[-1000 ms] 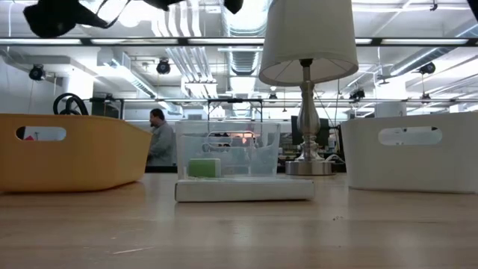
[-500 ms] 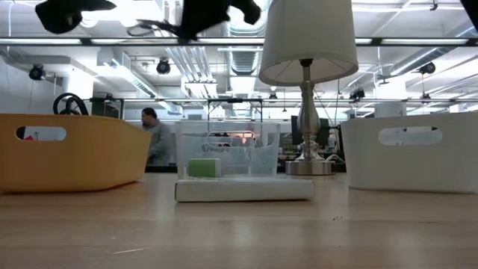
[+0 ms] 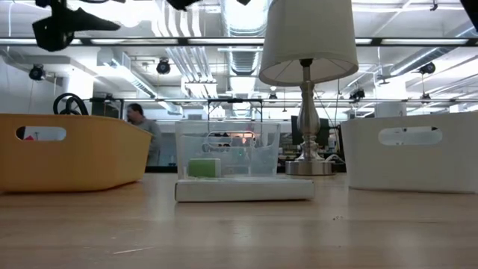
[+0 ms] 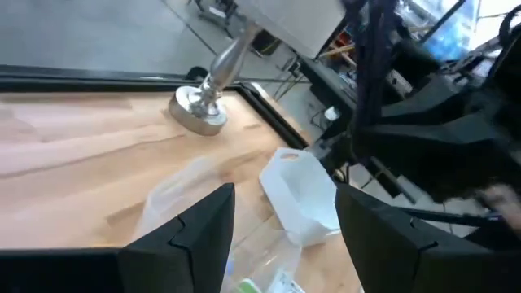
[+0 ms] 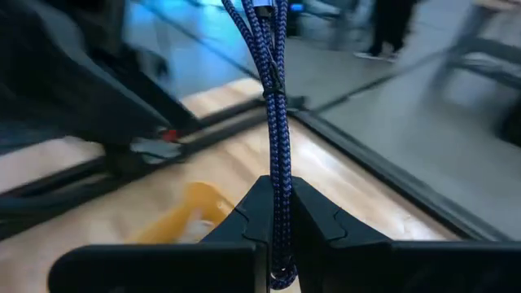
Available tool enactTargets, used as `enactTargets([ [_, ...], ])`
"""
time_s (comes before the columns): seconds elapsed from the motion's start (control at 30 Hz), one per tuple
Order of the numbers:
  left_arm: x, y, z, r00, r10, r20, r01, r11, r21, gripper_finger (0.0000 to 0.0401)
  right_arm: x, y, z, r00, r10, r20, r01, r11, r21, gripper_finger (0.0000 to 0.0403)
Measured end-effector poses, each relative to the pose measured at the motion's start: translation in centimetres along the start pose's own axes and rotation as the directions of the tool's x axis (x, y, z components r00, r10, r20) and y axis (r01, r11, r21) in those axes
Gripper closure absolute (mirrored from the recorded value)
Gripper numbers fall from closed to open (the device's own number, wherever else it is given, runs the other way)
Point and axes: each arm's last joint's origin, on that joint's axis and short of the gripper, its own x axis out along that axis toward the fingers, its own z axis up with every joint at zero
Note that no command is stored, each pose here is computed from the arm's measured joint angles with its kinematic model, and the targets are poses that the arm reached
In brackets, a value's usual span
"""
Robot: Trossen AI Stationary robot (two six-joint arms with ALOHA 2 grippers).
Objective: Pick and place items into bin
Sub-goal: Put the violet charger cable into the yellow bin
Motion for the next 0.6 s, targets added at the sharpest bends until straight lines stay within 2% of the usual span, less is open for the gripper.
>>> enactTargets([
  [0.1,0.4,-0.6,-0.4,0.997,-0.050,0.050,0.052,0.998,-0.041,0.0202,0.6,0.5,0.0,0.996,0.090,0.005,-0.090,0.996,0.027,0.0390],
  [0.37,0.7,-1.8,0.4,0.973,-0.118,0.197,0.128,0.991,-0.037,0.0202,0.7,0.8,-0.1,0.988,0.152,0.003,-0.151,0.987,0.049,0.0390],
  [0.47,1.1,-1.5,0.2,0.970,-0.119,0.213,0.131,0.990,-0.043,0.0202,1.0,1.4,0.0,0.976,0.218,0.020,-0.219,0.972,0.080,0.0390],
  [0.6,1.5,-1.6,0.0,0.966,-0.156,0.207,0.171,0.984,-0.057,0.0202,1.5,1.9,-0.5,0.972,0.236,0.021,-0.237,0.969,0.076,0.0390],
])
